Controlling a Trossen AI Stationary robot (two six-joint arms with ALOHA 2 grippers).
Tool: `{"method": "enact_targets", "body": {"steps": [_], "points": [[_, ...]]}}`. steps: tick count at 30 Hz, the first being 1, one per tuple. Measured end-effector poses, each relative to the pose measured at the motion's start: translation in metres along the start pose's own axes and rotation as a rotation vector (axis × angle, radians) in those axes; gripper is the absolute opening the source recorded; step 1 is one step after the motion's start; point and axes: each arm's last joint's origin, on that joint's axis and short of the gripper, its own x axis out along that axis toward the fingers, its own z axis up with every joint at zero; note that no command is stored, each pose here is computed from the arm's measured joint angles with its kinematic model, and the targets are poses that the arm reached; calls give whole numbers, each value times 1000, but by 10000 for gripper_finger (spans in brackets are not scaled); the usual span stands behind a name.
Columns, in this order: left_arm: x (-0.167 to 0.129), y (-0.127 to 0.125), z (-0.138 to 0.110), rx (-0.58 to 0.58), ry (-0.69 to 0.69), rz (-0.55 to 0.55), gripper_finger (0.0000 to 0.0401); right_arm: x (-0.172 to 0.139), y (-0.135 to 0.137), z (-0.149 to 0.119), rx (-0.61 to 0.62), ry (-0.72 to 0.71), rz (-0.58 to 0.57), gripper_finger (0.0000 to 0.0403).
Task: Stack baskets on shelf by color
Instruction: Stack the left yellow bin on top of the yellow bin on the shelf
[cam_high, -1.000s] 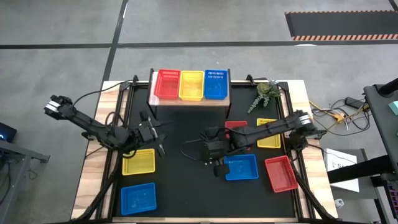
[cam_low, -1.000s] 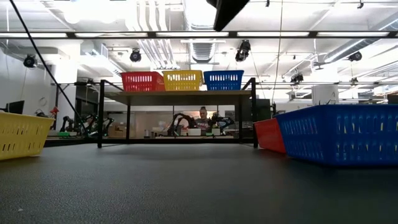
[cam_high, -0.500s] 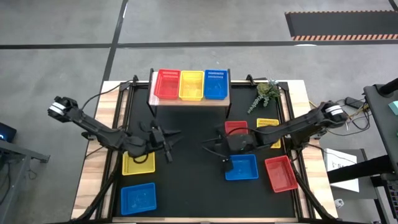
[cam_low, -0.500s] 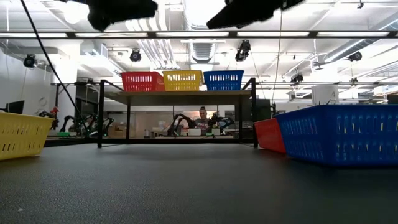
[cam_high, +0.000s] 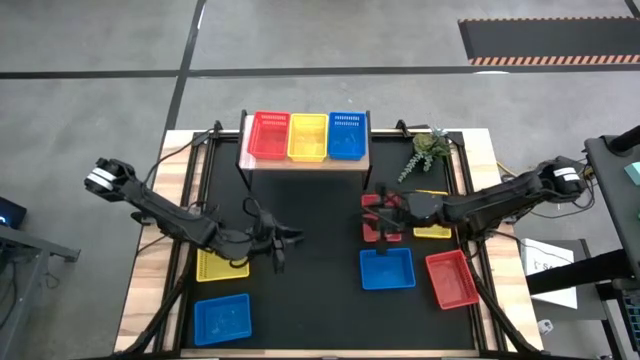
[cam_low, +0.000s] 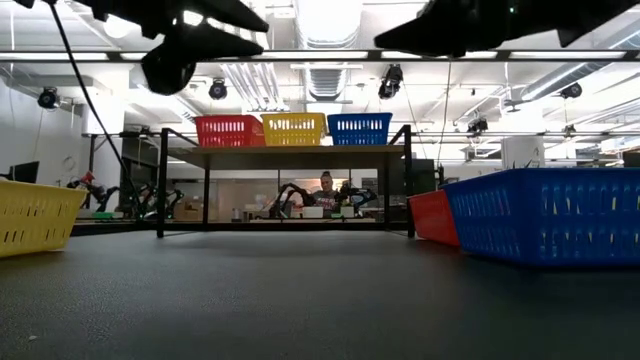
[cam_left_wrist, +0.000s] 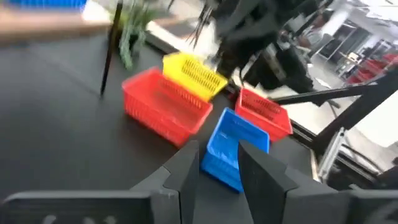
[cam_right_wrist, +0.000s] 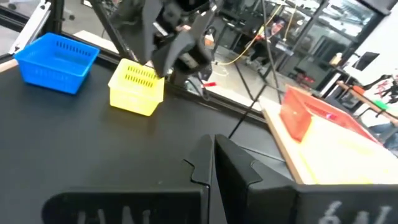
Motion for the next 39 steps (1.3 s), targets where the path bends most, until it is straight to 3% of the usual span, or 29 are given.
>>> {"method": "enact_targets", "body": {"steps": [9,18,26,31,39], "points": [[12,-4,-14,-231,306,284,75,-26,-7,3,11,-28,-14,9],[26,-40,1,-237,667,491,54,-44,-11,4,2,27,8,9],[15,-42,13,-222,898,852,53,-52,-12,3,13,60,21,9],[12,-38,9,-330,945,932,53,-53,-12,2,18,82,30,9],[11,-33,9,-341,983,953,85,-53,-12,1,14,84,31,9]]}}
